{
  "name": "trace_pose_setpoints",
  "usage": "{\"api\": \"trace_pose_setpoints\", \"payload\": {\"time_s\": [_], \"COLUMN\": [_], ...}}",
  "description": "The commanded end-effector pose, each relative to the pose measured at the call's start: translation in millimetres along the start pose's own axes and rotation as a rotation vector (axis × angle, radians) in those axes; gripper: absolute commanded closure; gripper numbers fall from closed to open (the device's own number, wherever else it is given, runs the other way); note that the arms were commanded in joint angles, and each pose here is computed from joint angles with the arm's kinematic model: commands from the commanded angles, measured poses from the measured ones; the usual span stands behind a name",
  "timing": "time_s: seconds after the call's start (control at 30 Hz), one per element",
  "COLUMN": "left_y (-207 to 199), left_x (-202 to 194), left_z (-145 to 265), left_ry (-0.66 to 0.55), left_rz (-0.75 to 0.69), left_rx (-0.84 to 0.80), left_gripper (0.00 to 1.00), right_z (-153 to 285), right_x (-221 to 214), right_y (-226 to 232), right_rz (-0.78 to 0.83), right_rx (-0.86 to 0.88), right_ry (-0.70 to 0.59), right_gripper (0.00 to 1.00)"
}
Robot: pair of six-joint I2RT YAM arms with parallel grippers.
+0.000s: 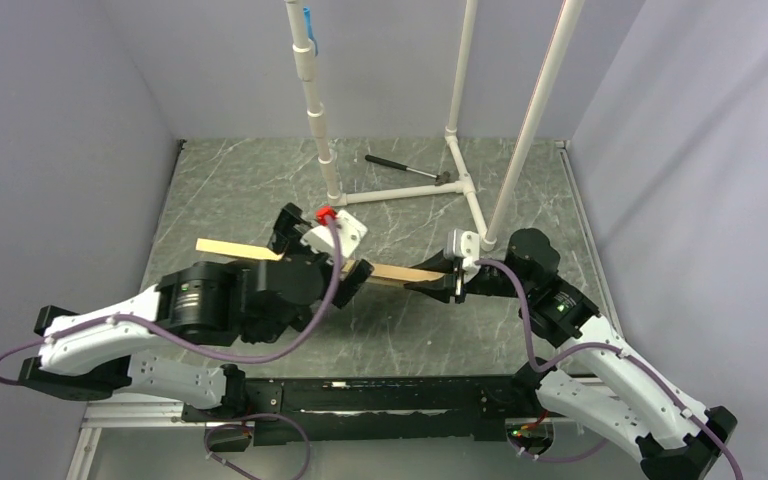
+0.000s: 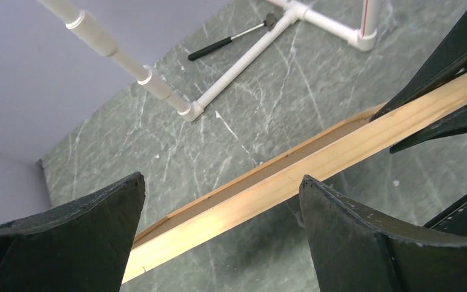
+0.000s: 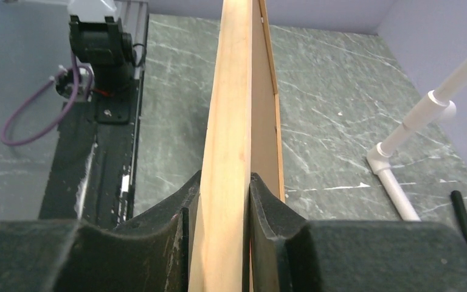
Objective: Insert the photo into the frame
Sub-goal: Turn over the photo frame at the center of the board.
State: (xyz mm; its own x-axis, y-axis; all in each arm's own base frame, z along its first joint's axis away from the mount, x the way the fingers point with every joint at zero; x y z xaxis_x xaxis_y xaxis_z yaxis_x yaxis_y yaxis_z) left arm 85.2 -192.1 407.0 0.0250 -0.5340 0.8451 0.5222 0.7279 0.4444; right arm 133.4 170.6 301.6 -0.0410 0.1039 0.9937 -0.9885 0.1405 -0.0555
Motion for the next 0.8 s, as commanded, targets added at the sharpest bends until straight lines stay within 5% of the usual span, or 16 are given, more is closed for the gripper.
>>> {"api": "trace_pose_setpoints", "payload": {"time_s": [0.0,0.77], "left_y": [18,-10], "left_x": [12,2], "left_z": [16,-10], "left_ry": [-0.108,-0.014], "left_rz": [0.15,0.302], "left_rx": [-0.031,-0.159], "left_gripper": [0.01,0.01], "right_z": [2,-6], "right_x": [47,31], "right_y": [14,-36], "right_rz": [-0.064,-0.57], "right_rx": [0.103,0.267], "right_ry": [-0.16,0.047], "right_gripper": [1.0,1.0]}}
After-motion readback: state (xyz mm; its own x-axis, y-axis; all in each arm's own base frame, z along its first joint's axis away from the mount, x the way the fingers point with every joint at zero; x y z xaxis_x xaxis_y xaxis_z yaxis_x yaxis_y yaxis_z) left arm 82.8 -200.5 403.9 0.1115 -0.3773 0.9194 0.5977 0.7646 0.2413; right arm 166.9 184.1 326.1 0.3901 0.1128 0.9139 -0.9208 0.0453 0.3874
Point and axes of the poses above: each gripper's point midway between its finger pads, its own z axis back along the fingers, its own y axis along the line the jaws close on, x = y × z, the point moved 9 cm from there along z, back along the fingers, and after that the axes turned 9 degrees about -z, right-handed, at the moved point
